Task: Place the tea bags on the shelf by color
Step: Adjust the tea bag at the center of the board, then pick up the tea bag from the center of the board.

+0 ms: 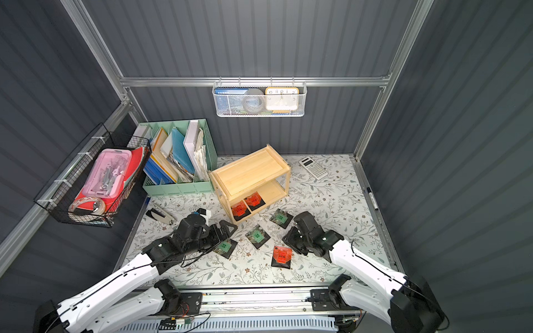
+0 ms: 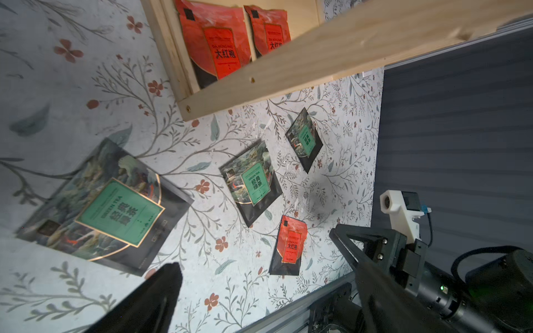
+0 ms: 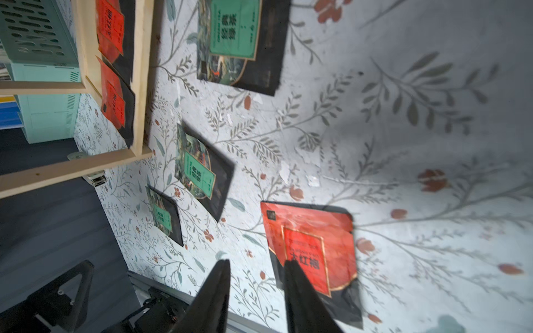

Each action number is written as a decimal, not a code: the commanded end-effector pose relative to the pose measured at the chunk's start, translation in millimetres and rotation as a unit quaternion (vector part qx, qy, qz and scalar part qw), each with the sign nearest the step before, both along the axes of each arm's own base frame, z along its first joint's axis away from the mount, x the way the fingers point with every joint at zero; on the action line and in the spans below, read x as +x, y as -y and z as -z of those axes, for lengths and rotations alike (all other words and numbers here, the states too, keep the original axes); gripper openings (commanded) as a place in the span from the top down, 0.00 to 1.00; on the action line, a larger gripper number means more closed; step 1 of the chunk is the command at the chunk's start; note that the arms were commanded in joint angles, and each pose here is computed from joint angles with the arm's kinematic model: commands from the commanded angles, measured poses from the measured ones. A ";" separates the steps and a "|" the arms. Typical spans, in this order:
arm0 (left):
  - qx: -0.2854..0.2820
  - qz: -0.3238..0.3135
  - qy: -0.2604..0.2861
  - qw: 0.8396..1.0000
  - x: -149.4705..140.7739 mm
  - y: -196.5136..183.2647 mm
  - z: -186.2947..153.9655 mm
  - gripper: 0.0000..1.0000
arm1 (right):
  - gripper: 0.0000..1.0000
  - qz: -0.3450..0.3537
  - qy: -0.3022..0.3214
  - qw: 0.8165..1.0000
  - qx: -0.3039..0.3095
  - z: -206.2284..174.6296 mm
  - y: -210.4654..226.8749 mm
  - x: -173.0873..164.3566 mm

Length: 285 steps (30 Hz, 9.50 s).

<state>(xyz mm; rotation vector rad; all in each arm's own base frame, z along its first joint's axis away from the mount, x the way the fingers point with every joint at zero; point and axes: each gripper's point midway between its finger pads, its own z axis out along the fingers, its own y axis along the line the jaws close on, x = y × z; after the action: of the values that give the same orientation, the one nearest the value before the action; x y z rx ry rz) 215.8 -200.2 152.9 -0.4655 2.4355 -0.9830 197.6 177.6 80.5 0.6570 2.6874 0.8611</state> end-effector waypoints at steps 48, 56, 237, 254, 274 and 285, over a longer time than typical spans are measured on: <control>0.015 0.003 0.020 1.000 14.8 97.1 12.8 0.00 | 0.59 -0.034 -0.104 0.990 0.092 49.4 -2.9 -79.4; 0.016 -0.002 0.016 1.000 15.0 96.5 12.9 0.00 | 0.60 -0.026 -0.104 0.991 0.084 54.9 -8.5 -73.8; 0.035 0.085 -0.107 0.990 -21.9 156.7 93.0 0.02 | 1.00 0.055 0.030 0.993 0.100 49.1 -3.8 -36.6; 0.012 -0.001 -0.059 0.998 -14.7 110.6 46.6 0.00 | 1.00 0.071 0.120 0.982 0.129 -2.0 3.9 -16.4; 0.020 -0.077 -0.028 0.996 -31.0 28.4 9.9 0.00 | 1.00 0.063 0.143 0.972 0.174 -60.3 0.8 58.7; 0.027 -0.114 0.022 0.993 -29.2 -8.6 -14.3 0.00 | 1.00 0.070 0.138 0.971 0.181 -67.9 8.1 104.6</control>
<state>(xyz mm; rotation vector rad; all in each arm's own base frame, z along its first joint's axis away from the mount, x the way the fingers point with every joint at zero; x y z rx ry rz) 186.0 -210.0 172.6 -0.6800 2.3191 -0.9207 292.3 163.8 133.0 0.8084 2.2523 1.2682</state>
